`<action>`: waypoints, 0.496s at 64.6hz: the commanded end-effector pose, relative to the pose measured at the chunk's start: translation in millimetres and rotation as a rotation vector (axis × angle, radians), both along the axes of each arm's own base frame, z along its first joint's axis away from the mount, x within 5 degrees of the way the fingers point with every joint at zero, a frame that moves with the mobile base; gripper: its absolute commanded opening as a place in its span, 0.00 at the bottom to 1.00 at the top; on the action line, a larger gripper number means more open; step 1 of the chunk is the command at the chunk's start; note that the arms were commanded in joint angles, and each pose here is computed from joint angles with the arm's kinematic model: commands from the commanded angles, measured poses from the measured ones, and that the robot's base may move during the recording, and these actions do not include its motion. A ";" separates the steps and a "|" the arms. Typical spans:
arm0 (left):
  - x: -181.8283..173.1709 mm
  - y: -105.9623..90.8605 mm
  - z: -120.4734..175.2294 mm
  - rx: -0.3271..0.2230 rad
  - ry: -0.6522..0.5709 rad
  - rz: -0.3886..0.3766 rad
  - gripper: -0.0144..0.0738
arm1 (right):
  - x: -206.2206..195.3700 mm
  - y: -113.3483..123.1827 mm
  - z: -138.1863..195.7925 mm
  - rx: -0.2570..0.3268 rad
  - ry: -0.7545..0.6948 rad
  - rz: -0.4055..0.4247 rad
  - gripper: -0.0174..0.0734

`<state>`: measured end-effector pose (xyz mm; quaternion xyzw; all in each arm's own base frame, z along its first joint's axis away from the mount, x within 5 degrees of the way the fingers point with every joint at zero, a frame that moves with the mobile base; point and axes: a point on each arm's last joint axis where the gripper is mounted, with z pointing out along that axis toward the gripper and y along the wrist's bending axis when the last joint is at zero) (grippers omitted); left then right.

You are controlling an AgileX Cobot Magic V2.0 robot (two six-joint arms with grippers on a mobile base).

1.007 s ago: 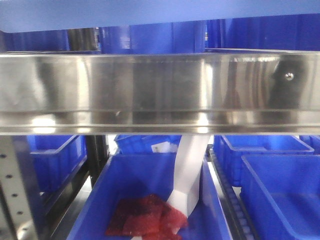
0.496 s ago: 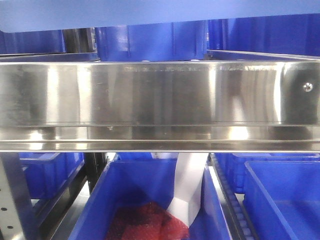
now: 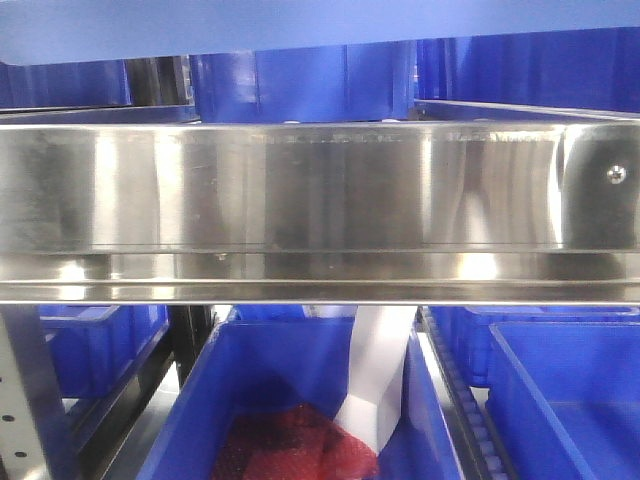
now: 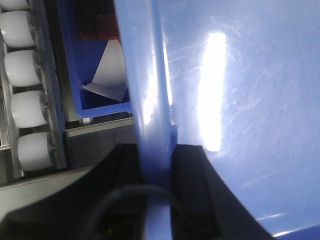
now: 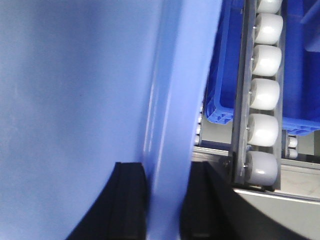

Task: Grab blue tray and place on right shelf
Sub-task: 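Hold the tray while the base aligns in front of the shelf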

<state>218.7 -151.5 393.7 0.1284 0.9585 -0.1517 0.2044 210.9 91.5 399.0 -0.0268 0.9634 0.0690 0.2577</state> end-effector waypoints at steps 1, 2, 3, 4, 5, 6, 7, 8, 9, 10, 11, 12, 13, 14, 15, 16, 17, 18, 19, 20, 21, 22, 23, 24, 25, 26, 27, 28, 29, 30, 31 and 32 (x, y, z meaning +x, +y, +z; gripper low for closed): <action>-14.4 0.3 16.9 -0.036 -0.017 -0.060 0.11 | -1.8 -0.7 16.4 0.033 -0.106 0.025 0.25; -14.4 0.3 16.9 -0.036 -0.017 -0.060 0.11 | -1.8 -0.7 16.4 0.033 -0.106 0.025 0.25; -14.4 0.3 16.9 -0.036 -0.017 -0.060 0.11 | -1.8 -0.7 16.4 0.033 -0.106 0.025 0.25; -14.4 0.3 16.9 -0.036 -0.017 -0.060 0.11 | -1.8 -0.7 16.4 0.033 -0.106 0.025 0.25; -14.4 0.3 16.9 -0.036 -0.017 -0.060 0.11 | -1.8 -0.7 16.4 0.033 -0.106 0.025 0.25; -14.4 0.3 16.9 -0.036 -0.017 -0.060 0.11 | -1.8 -0.7 16.4 0.033 -0.106 0.025 0.25; -14.4 0.3 16.9 -0.036 -0.017 -0.060 0.11 | -1.8 -0.7 16.4 0.033 -0.106 0.025 0.25; -14.4 0.3 16.9 -0.036 -0.017 -0.060 0.11 | -1.8 -0.7 16.4 0.033 -0.106 0.025 0.25; -14.4 0.3 16.9 -0.036 -0.017 -0.060 0.11 | -1.8 -0.7 16.4 0.033 -0.106 0.025 0.25; -14.4 0.3 16.9 -0.036 -0.017 -0.060 0.11 | -1.8 -0.7 16.4 0.033 -0.106 0.025 0.25; -14.4 0.3 16.9 -0.036 -0.017 -0.060 0.11 | -1.8 -0.7 16.4 0.033 -0.106 0.025 0.25; -14.4 0.3 16.9 -0.036 -0.017 -0.060 0.11 | -1.8 -0.7 16.4 0.033 -0.106 0.025 0.25; -14.4 0.3 16.9 -0.036 -0.017 -0.060 0.11 | -1.8 -0.7 16.4 0.033 -0.106 0.025 0.25; -14.4 0.3 16.9 -0.036 -0.017 -0.060 0.11 | -1.8 -0.7 16.4 0.033 -0.106 0.025 0.25; -14.4 0.3 16.9 -0.036 -0.017 -0.060 0.11 | -1.8 -0.7 16.4 0.033 -0.106 0.025 0.25; -14.4 0.3 16.9 -0.036 -0.017 -0.060 0.11 | -1.8 -0.7 16.4 0.033 -0.106 0.025 0.25; -14.4 0.3 16.9 -0.036 -0.017 -0.060 0.11 | -1.8 -0.7 16.4 0.033 -0.106 0.025 0.25; -14.4 0.3 16.9 -0.036 -0.017 -0.060 0.11 | -1.8 -0.7 16.4 0.033 -0.106 0.025 0.25; -14.4 0.3 16.9 -0.036 -0.017 -0.060 0.11 | -1.8 -0.7 16.4 0.033 -0.106 0.025 0.25; -14.4 0.3 16.9 -0.036 -0.017 -0.060 0.11 | -1.8 -0.7 16.4 0.033 -0.106 0.025 0.25; -14.4 0.3 16.9 -0.036 -0.017 -0.060 0.11 | -1.8 -0.7 16.4 0.033 -0.106 0.025 0.25; -14.4 0.3 16.9 -0.036 -0.017 -0.060 0.11 | -1.8 -0.7 16.4 0.033 -0.106 0.025 0.25; -14.4 0.3 16.9 -0.036 -0.017 -0.060 0.11 | -1.8 -0.7 16.4 0.033 -0.106 0.025 0.25; -14.4 0.3 16.9 -0.036 -0.017 -0.060 0.11 | -1.8 -0.7 16.4 0.033 -0.106 0.025 0.25; -14.4 0.3 16.9 -0.036 -0.017 -0.060 0.11 | -1.8 -0.7 16.4 0.033 -0.106 0.025 0.25; -14.4 0.3 16.9 -0.036 -0.017 -0.060 0.11 | -1.8 -0.7 16.4 0.033 -0.106 0.025 0.25; -14.4 0.3 16.9 -0.036 -0.017 -0.060 0.11 | -1.8 -0.7 16.4 0.033 -0.106 0.025 0.25; -14.4 0.3 16.9 -0.036 -0.017 -0.060 0.11 | -1.8 -0.7 16.4 0.033 -0.106 0.025 0.25; -14.4 0.3 16.9 -0.036 -0.017 -0.060 0.11 | -1.8 -0.7 16.4 0.033 -0.106 0.025 0.25; -14.4 0.3 16.9 -0.036 -0.017 -0.060 0.11 | -1.8 -0.7 16.4 0.033 -0.106 0.025 0.25; -14.4 0.3 16.9 -0.036 -0.017 -0.060 0.11 | -1.8 -0.7 16.4 0.033 -0.106 0.025 0.25; -14.4 0.3 16.9 -0.036 -0.017 -0.060 0.11 | -1.8 -0.7 16.4 0.033 -0.106 0.025 0.25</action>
